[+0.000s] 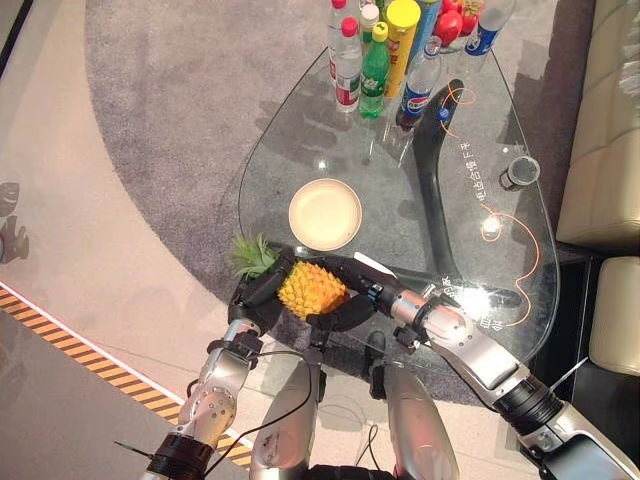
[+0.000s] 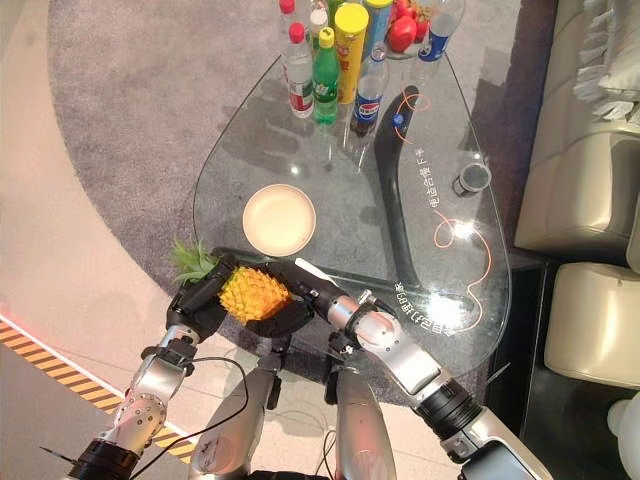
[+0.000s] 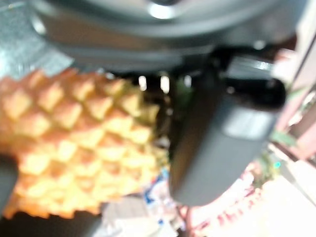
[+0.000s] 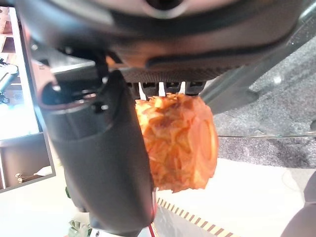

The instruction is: Pick up the fruit to the plate

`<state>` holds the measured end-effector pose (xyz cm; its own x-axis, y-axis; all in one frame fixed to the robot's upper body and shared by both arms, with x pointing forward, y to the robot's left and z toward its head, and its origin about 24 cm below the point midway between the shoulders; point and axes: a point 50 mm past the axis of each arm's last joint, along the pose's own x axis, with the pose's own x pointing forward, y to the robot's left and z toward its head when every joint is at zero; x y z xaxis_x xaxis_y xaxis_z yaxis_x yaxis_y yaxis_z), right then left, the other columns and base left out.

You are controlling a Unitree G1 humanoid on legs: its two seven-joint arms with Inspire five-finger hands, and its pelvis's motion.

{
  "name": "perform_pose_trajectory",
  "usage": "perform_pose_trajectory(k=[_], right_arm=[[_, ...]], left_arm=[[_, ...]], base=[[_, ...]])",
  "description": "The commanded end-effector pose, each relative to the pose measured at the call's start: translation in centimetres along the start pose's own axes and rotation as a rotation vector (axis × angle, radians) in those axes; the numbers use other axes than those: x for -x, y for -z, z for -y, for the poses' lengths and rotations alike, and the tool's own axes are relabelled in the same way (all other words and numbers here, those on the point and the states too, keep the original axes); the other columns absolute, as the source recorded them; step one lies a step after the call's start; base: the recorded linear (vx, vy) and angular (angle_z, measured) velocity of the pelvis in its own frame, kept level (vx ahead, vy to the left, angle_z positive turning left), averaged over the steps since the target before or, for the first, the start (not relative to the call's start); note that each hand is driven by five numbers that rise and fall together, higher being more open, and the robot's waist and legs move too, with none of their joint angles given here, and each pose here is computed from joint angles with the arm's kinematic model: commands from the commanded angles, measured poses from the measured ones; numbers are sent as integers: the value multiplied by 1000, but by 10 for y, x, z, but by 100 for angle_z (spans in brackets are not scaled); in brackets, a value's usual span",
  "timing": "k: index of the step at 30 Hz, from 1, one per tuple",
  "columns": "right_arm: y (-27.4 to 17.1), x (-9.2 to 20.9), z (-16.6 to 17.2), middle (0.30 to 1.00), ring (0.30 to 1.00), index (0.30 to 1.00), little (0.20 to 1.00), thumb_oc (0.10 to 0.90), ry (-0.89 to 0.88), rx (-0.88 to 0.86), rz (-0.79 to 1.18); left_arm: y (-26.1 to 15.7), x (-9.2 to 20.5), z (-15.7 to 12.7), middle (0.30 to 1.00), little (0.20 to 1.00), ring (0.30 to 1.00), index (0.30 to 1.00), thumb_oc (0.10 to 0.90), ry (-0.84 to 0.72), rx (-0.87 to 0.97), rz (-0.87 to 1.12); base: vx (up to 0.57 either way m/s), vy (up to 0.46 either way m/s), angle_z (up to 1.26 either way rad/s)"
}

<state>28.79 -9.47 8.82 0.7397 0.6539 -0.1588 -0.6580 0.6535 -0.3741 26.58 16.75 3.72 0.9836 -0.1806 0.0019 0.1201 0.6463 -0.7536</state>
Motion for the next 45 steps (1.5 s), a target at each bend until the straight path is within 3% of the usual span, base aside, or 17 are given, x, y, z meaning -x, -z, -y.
perform_pose_trajectory(k=[1,9,24,45], right_arm=[[-65,2,-9,900,900,900,900,800,-2,118,316],[-60,11,8,900,900,900,900,800,150,192,294],[-67,43,48,900,900,900,900,800,433,572,214],[-52,68,73,900,900,900,900,800,658,731,69]], left_arm=[[-10,-6,54,300,200,300,300,100,291,51,78],[-13,-5,50,300,200,300,300,100,275,46,98],[-20,2,40,300,200,300,300,100,253,29,115],[-27,8,33,300,200,300,300,100,234,24,126]], base=[[0,0,0],[0,0,0],[4,-2,-1],[1,-1,0]])
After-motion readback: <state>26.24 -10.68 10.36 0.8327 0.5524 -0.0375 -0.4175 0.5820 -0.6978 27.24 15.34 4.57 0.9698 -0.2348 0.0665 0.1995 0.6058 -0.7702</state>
